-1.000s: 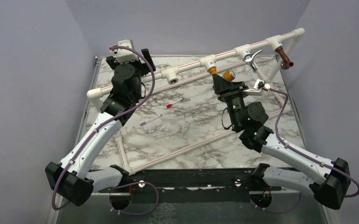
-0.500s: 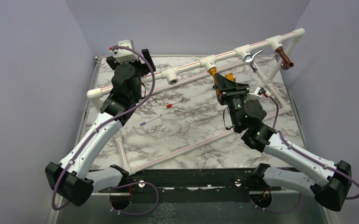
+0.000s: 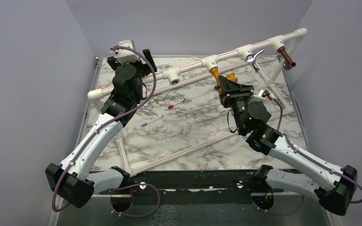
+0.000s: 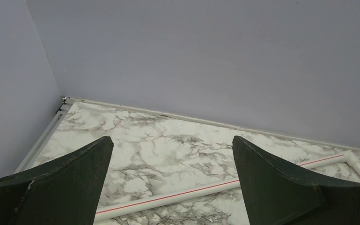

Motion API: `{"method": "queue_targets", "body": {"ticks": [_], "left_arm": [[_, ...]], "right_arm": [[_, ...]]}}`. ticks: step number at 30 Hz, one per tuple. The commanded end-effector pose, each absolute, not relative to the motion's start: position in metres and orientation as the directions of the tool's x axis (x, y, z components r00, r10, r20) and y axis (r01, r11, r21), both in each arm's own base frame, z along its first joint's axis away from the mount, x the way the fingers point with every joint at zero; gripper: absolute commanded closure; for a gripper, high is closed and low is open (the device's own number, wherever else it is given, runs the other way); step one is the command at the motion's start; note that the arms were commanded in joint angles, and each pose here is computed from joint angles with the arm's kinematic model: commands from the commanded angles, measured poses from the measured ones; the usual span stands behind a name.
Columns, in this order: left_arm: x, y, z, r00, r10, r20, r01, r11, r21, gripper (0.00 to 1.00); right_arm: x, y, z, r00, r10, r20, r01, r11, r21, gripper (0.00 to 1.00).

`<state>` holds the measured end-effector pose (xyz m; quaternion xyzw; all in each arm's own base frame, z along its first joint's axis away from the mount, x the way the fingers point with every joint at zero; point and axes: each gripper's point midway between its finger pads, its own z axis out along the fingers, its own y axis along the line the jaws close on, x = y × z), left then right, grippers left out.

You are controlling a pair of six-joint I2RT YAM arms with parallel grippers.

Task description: Install the water faucets

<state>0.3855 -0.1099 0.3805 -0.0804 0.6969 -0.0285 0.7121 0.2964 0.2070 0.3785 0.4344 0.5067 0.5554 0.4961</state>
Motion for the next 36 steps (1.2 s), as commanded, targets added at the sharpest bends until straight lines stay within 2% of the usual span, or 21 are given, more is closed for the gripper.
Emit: {"method": "queue_targets", "body": {"ticks": [1, 7, 12, 19, 24, 29, 33, 36], "left_arm": [[0.357, -0.118, 0.22, -0.453, 0.109, -0.885, 0.004, 0.993, 0.12, 0.01], [0.357, -0.118, 0.22, -0.453, 0.109, -0.885, 0.003, 0.993, 0.121, 0.01], [0.358, -0.118, 0.22, -0.453, 0.109, -0.885, 0.002, 0.993, 0.122, 0.01], [0.358, -0.118, 0.218, -0.458, 0.11, -0.882, 0.004, 0.993, 0.122, 0.01], [0.358, -0.119, 0.216, -0.462, 0.111, -0.88, 0.004, 0.992, 0.123, 0.01], [0.359, -0.119, 0.215, -0.464, 0.113, -0.878, 0.004, 0.992, 0.125, 0.01], [0.359, -0.118, 0.215, -0.463, 0.114, -0.879, 0.003, 0.992, 0.127, 0.01], [0.359, -0.118, 0.216, -0.463, 0.113, -0.879, 0.004, 0.992, 0.126, 0.01]], "right_arm": [[0.291, 0.19, 0.37, -0.083, 0.995, -0.063, -0.078, 0.057, 0.995, 0.51], [0.283, 0.189, 0.379, -0.11, 0.99, -0.092, -0.114, 0.08, 0.99, 0.32], [0.277, 0.19, 0.372, -0.145, 0.98, -0.14, -0.1, 0.126, 0.987, 0.28], [0.266, 0.183, 0.363, -0.165, 0.945, -0.283, -0.103, 0.269, 0.958, 0.27], [0.257, 0.172, 0.368, -0.146, 0.881, -0.451, -0.153, 0.43, 0.89, 0.27], [0.249, 0.155, 0.376, -0.073, 0.757, -0.649, -0.212, 0.624, 0.752, 0.27], [0.246, 0.14, 0.379, 0.02, 0.57, -0.822, -0.243, 0.8, 0.549, 0.27], [0.244, 0.129, 0.386, 0.108, 0.401, -0.91, -0.257, 0.895, 0.364, 0.28]]}}
